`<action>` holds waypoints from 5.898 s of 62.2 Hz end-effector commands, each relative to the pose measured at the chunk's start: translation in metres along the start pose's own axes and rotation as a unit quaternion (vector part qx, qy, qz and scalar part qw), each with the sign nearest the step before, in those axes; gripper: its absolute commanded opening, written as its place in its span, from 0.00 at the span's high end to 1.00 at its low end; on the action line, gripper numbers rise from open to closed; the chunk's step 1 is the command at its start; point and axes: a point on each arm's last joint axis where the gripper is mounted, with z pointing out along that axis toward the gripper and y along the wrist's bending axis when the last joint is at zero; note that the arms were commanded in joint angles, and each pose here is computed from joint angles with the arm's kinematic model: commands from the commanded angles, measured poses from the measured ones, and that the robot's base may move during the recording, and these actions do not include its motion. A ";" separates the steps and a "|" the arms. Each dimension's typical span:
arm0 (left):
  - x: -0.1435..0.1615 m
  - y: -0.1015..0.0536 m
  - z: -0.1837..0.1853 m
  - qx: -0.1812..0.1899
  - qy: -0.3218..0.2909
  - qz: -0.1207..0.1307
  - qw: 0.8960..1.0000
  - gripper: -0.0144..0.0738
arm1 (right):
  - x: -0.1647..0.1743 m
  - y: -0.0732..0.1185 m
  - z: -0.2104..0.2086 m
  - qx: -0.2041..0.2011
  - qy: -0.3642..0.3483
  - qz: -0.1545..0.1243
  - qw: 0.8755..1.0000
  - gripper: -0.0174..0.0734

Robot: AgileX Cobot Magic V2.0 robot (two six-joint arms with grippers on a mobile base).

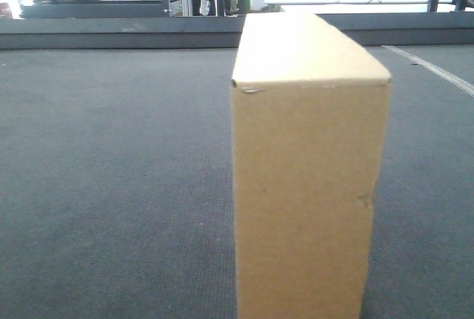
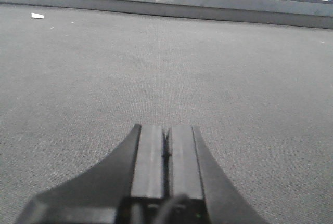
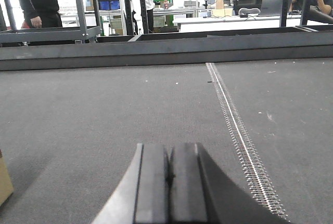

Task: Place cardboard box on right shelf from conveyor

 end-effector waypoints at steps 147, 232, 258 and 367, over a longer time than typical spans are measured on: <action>-0.009 0.000 -0.001 0.004 -0.044 -0.002 0.999 0.97 | -0.186 0.160 0.182 0.030 0.490 0.086 0.867 0.14; -0.009 0.000 -0.001 0.004 -0.044 -0.002 0.999 0.97 | -0.134 0.237 0.194 0.021 0.541 0.022 0.841 0.14; -0.009 0.000 -0.001 0.004 -0.044 -0.002 0.999 0.97 | -0.132 0.239 0.193 0.019 0.548 0.025 0.836 0.14; -0.009 0.000 -0.001 0.004 -0.044 -0.002 0.999 0.97 | -0.101 0.242 0.173 0.028 0.626 0.020 0.779 0.14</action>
